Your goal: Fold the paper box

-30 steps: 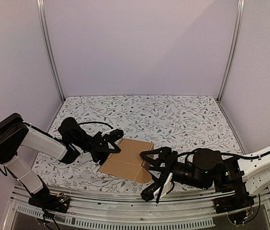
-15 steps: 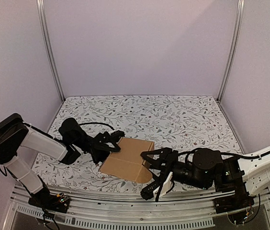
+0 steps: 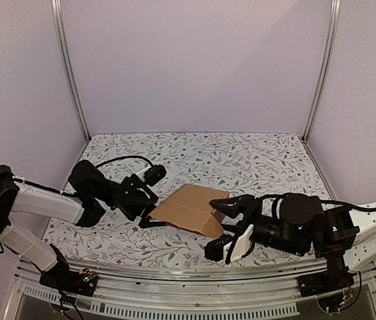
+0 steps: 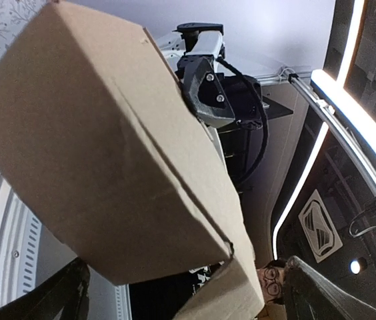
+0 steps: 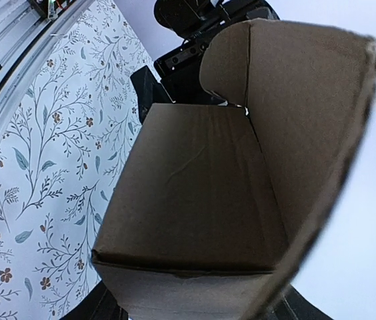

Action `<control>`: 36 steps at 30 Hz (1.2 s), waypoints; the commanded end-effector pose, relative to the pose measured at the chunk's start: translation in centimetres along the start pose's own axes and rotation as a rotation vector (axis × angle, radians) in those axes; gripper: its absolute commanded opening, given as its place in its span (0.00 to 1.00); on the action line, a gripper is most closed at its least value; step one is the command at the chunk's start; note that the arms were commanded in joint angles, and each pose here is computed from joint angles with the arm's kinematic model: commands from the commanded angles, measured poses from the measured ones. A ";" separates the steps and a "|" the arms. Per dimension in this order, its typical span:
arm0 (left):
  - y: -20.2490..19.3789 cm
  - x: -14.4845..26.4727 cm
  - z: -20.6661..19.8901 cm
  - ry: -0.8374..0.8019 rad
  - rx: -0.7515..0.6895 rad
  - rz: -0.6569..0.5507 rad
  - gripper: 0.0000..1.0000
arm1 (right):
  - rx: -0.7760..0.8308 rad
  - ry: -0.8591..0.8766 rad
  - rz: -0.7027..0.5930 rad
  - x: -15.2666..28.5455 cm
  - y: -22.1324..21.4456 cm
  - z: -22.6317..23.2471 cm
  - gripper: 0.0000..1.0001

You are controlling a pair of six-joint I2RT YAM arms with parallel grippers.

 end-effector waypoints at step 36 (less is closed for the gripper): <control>1.5 -0.3 0.7 1.003 -0.460 -0.012 0.82 | -1.075 0.493 0.145 -1.6 -6.7 -0.3 0.45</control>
Point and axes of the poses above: each gripper's point midway between its finger pads, its own x axis back along the fingers, its own z axis along the line the jaws close on, y = z × x, the point moved 8 cm from there along x, back along the fingers, and after that the axes turned 7 degrees about -x, right-handed, at the moved point
